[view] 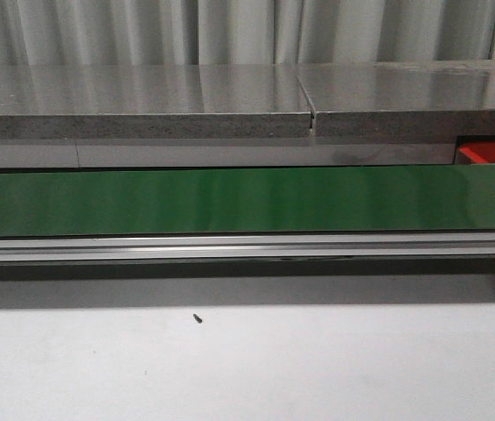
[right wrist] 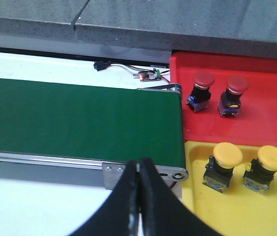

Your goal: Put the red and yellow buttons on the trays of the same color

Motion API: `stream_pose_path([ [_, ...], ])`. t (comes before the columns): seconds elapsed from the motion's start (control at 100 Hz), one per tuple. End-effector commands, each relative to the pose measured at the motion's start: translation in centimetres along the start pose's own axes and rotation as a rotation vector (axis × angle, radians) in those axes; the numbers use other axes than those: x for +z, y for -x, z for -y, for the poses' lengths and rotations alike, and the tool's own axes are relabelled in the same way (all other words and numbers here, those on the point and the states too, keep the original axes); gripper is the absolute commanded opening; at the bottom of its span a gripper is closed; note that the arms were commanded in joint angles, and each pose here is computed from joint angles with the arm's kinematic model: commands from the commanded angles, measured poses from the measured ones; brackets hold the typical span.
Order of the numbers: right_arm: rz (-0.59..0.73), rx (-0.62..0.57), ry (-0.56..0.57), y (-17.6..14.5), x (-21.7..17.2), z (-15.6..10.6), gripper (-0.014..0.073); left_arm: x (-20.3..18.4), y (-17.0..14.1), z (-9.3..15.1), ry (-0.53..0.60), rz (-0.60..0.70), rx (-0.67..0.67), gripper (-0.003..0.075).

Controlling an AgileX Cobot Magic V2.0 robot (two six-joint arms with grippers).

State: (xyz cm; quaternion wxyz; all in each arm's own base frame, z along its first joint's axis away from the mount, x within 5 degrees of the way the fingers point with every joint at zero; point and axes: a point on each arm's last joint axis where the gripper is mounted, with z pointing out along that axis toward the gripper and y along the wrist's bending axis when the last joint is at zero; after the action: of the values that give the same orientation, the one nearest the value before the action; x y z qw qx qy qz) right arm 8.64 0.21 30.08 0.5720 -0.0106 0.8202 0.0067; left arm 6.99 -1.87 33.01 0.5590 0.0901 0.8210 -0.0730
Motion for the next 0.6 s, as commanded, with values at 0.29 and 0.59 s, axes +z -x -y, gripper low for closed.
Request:
stream_pose_path([
  [0.29,0.086,-0.002,-0.001,1.3,-0.3,0.0,-0.0115,-0.3,1.9,0.0,-0.003,0.143,-0.035,-0.0019],
  [0.59,0.086,-0.002,-0.001,1.3,-0.3,0.0,-0.0115,1.6,3.3,-2.2,0.192,0.074,-0.165,-0.0019],
])
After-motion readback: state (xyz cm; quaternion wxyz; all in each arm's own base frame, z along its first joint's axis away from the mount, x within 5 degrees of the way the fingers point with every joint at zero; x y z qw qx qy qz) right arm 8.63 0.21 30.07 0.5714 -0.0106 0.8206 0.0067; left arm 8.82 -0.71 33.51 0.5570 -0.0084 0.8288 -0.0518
